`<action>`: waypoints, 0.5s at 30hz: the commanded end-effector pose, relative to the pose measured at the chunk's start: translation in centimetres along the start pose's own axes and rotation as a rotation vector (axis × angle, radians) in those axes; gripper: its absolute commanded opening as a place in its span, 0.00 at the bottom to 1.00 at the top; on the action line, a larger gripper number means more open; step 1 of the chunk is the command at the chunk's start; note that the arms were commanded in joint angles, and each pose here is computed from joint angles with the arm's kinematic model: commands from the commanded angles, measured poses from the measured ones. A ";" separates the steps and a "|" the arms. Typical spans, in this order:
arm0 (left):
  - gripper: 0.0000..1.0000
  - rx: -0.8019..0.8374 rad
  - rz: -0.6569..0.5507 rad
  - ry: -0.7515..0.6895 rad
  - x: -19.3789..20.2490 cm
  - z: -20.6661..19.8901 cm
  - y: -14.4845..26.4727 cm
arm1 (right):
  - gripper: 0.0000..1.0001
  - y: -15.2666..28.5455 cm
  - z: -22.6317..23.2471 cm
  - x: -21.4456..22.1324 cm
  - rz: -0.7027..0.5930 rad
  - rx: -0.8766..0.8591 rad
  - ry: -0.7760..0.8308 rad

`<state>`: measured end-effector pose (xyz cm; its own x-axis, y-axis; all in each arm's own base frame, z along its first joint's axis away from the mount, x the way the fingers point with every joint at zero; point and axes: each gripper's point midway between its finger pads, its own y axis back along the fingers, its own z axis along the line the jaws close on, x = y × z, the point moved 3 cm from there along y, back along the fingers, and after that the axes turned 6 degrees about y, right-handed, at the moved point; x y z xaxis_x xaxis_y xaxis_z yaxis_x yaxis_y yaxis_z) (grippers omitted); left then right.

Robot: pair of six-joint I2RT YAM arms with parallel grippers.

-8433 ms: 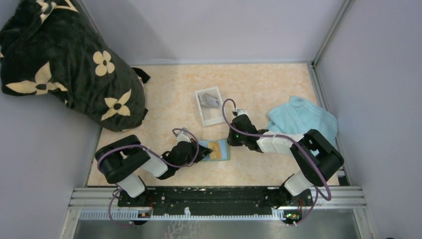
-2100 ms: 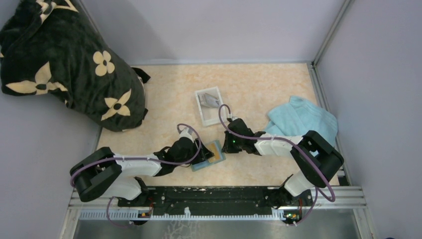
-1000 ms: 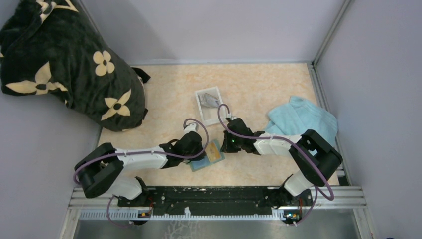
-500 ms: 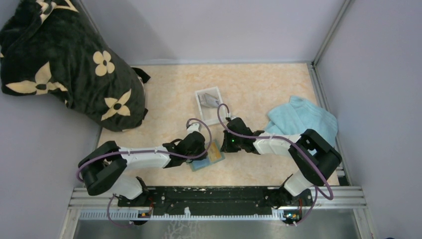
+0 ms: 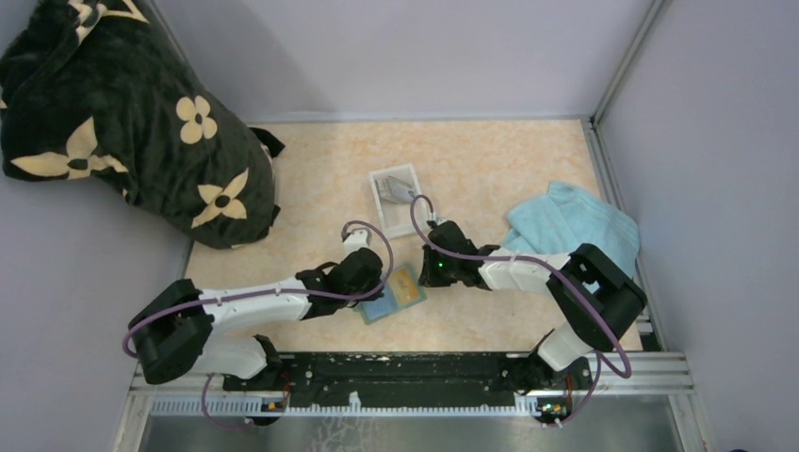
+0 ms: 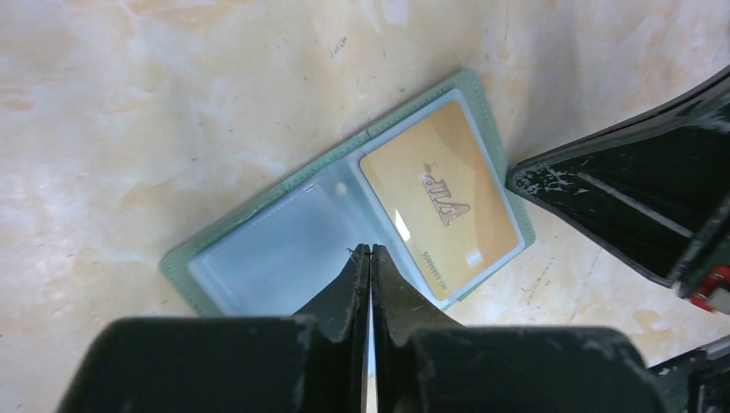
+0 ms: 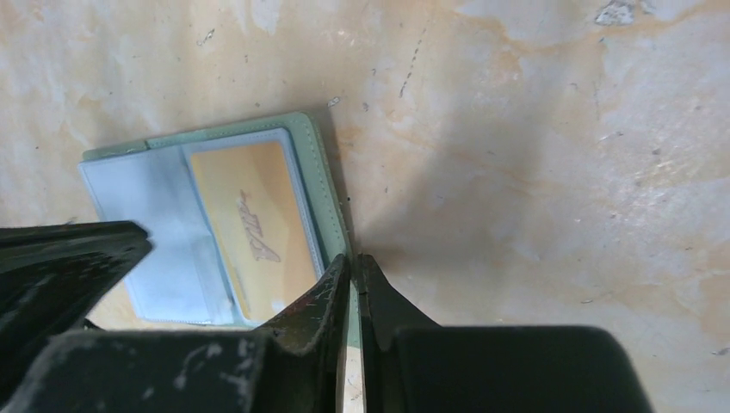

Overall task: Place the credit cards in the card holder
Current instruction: Insert the credit card into the card holder.

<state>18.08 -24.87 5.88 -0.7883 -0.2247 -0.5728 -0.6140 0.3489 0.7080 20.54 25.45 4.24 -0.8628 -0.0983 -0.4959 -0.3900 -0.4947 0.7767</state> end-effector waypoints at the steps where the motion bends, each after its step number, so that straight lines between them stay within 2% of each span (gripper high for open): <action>1: 0.09 -0.042 -0.086 0.042 -2.1 0.6 2.1 | 0.12 0.5 -0.3 -1.0 -0.019 0.062 0.058; 6: 0.15 -0.046 -0.120 0.116 -3.1 1.0 4.3 | 0.23 1.6 0.3 -2.9 -0.062 0.074 0.101; 10: 0.26 -0.022 -0.127 0.170 -3.1 1.6 5.8 | 0.28 3.0 1.1 -5.1 -0.103 0.089 0.159; 12: 0.34 0.001 -0.139 0.184 -3.4 1.7 6.7 | 0.30 3.9 1.6 -6.6 -0.137 0.108 0.199; 15: 0.56 0.046 -0.189 0.183 -4.5 1.5 8.1 | 0.39 5.5 2.1 -9.3 -0.206 0.147 0.269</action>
<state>17.15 -21.01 12.59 -0.6855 -0.4310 -0.5869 -0.7256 0.3371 0.5999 23.13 24.76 7.87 -0.7911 -0.2106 -0.5743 -0.4703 -0.3910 0.7912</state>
